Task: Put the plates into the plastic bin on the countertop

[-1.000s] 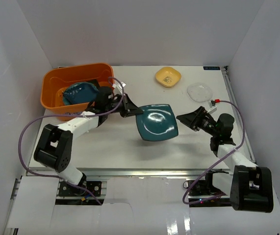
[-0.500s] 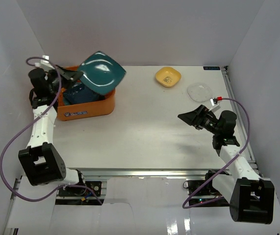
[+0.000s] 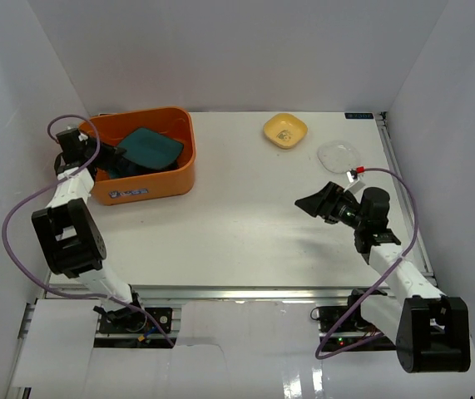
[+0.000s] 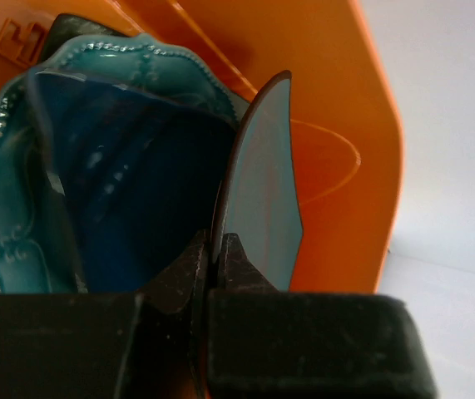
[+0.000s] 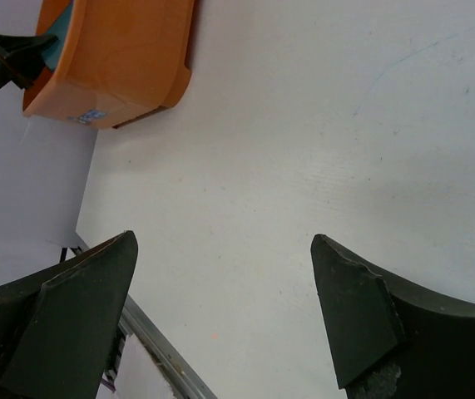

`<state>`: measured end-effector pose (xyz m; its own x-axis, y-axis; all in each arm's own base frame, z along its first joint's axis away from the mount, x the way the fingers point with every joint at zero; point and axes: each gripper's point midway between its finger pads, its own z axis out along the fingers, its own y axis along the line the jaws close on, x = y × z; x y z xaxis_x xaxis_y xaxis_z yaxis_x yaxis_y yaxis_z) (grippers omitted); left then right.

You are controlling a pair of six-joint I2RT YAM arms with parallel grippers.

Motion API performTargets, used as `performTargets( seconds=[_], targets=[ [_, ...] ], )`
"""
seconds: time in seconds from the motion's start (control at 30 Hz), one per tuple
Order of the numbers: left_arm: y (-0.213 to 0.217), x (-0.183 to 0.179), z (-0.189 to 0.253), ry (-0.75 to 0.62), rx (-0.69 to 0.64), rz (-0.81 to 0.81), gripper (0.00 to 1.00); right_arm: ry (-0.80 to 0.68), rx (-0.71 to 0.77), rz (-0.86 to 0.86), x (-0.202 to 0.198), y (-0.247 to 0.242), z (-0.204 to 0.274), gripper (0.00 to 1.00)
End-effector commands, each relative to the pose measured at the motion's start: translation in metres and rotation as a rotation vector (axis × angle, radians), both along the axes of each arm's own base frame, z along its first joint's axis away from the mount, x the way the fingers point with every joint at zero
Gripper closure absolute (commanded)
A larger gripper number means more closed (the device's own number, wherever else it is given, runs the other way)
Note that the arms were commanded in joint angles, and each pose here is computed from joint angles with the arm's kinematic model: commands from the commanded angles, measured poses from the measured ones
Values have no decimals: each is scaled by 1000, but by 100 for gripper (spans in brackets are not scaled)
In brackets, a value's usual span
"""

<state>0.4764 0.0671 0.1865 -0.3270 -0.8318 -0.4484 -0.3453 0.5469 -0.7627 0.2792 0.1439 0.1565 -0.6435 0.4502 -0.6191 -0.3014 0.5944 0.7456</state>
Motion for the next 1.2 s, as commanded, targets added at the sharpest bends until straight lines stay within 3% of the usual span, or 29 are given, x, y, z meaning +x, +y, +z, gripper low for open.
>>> performTargets(
  seconds=[0.0, 0.1, 0.2, 0.23, 0.3, 0.33, 0.43, 0.47, 0.6, 0.67, 0.87, 0.97, 1.0, 1.07, 1.13, 1.17],
  targets=[
    [6, 21, 48, -142, 61, -18, 100, -44, -43, -19, 12, 5, 1, 9],
    [13, 22, 22, -85, 79, 4, 99, -35, -59, -43, 23, 9, -5, 9],
    [16, 21, 13, -67, 107, 13, 76, -27, -55, -89, 40, 10, -8, 8],
    [18, 20, 12, -65, 120, 13, 56, -20, -55, -106, 46, 10, -10, 8],
    [20, 18, 14, -68, 136, 21, 37, -7, -63, -159, 65, 10, -13, 6],
    [20, 17, 19, -75, 146, 25, 22, 30, -63, -175, 71, 11, -22, 4],
    [23, 11, 29, -80, 180, 48, 2, 42, -93, -267, 104, 7, -26, 2],
    [20, 7, 42, -104, 200, 52, 2, 29, -92, -291, 118, 7, -19, 0],
    [19, -4, 67, -135, 320, 112, 2, 79, -130, -422, 165, -4, -36, 9],
    [7, -9, 80, -159, 363, 100, 2, 83, -142, -509, 185, -14, -39, 17],
    [-8, -20, 89, -131, 559, 124, 2, 126, -177, -651, 246, -19, -52, 18],
    [-14, -29, 100, -157, 565, 143, 2, 160, -236, -678, 274, -17, -75, 17],
    [-19, -34, 112, -191, 563, 144, 2, 126, -223, -684, 293, -13, -58, 17],
    [-37, -39, 121, -225, 560, 111, 2, 180, -275, -682, 304, -12, -85, 17],
    [-69, -46, 136, -286, 555, 45, 2, 161, -269, -690, 326, -7, -74, 17],
    [-81, -48, 140, -307, 541, 6, 2, 211, -306, -687, 326, -8, -99, 18]
  ],
)
